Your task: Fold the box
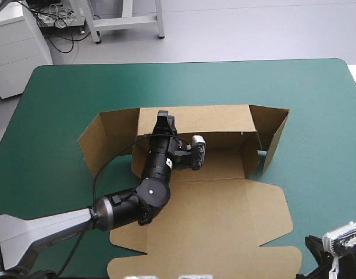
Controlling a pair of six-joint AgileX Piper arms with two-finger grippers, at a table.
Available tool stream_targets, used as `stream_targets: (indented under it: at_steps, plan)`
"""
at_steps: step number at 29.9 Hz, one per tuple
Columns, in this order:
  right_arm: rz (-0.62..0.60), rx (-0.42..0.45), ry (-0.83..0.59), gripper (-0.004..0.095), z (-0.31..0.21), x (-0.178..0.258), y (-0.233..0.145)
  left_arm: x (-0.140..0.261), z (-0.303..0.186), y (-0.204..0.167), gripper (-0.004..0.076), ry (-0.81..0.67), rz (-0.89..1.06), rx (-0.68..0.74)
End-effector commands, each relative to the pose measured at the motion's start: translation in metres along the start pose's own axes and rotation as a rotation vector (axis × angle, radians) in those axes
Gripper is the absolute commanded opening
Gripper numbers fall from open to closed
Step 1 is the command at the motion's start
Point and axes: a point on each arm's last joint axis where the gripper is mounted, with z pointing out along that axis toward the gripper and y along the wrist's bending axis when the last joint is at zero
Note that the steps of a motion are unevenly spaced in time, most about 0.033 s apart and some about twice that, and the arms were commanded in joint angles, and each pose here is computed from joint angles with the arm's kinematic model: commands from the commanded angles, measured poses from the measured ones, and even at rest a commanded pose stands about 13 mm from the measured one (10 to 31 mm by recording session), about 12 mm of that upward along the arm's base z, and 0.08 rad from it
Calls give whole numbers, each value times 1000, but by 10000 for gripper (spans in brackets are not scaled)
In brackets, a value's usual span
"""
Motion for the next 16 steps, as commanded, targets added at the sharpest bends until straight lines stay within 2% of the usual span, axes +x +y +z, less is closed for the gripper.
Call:
stream_targets:
  at_steps: [1,4,7,10,12,16]
  plan:
    - [0,8,-53,64,-3,-10,0,5,-10,27,-32,10,-19,-118]
    - [9,4,-50,219,-3,-9,0,6,-10,27,-32,15,-20,-121]
    - [59,14,-57,466,-3,-10,-1,6,-10,27,-32,15,-20,-121]
    - [134,80,-49,650,-1,-11,-7,6,-10,27,-32,15,-30,-121]
    - [210,149,2,700,4,-14,-14,6,-10,27,-32,15,-30,-121]
    - [211,249,135,702,23,-34,-25,6,-10,27,-32,15,-30,-121]
